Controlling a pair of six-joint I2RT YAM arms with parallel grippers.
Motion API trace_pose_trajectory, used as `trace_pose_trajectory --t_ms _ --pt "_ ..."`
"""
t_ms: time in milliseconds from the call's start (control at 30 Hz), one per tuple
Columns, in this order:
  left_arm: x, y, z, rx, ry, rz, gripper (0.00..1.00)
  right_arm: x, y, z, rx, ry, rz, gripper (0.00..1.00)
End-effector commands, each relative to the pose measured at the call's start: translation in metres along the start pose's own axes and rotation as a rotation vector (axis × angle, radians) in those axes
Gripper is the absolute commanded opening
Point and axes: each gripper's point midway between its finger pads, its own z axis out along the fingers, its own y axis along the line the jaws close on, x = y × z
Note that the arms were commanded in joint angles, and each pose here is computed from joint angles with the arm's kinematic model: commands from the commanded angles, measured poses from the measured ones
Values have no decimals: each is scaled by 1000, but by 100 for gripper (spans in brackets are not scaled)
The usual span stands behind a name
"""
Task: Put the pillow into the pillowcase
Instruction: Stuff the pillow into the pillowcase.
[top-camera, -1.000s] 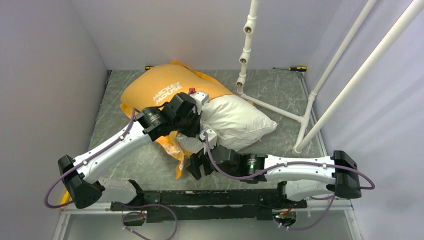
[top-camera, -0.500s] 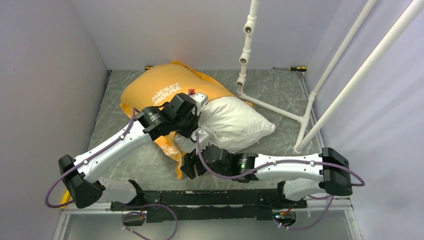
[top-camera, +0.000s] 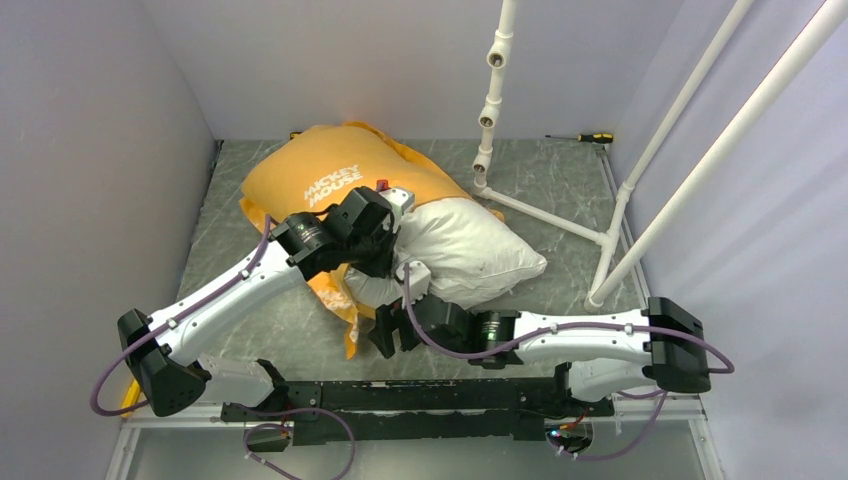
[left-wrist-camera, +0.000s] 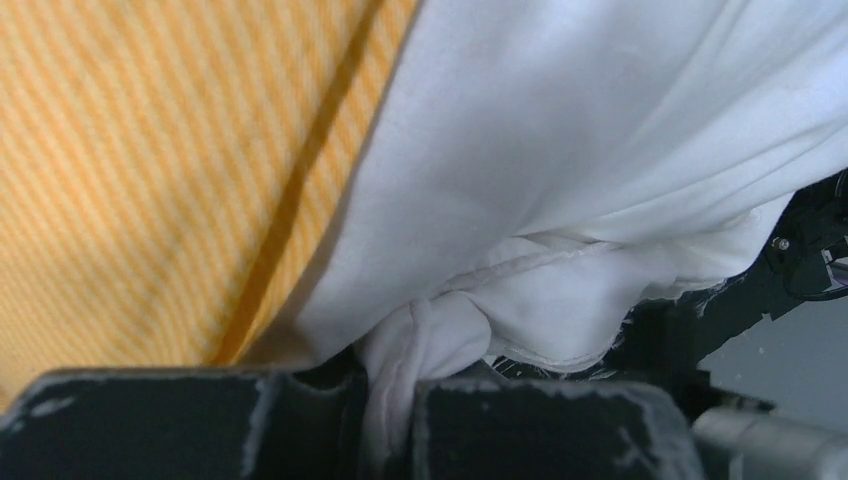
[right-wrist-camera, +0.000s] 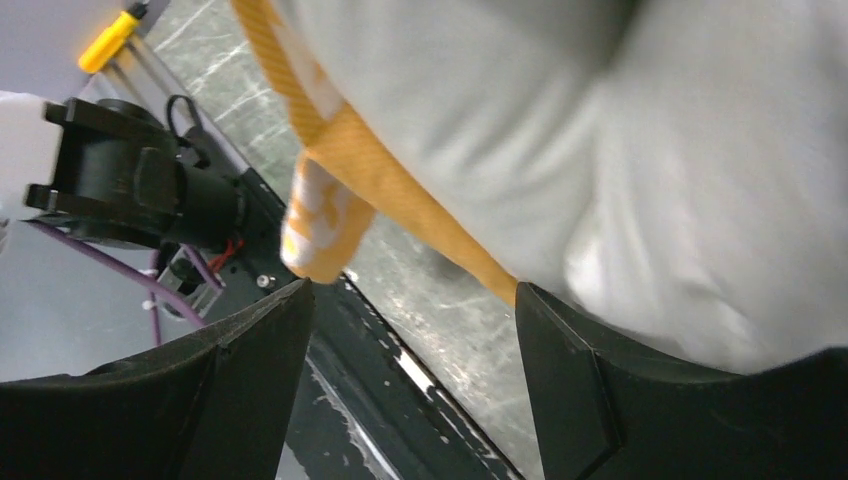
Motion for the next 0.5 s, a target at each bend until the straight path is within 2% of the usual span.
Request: trace_pose_trajectory --t_ms 0,200,333,467 --pt "-28 11 -7 -58 -109 -38 0 -18 -16 -16 50 -113 37 78" --pt "-27 11 -7 -57 -109 -42 0 -17 6 -3 -53 -101 -6 81" --pt "-26 13 -7 -61 -102 -42 0 -1 23 14 -122 -35 -9 68" --pt "-27 13 -8 -61 -106 -46 0 16 22 22 -127 7 8 64"
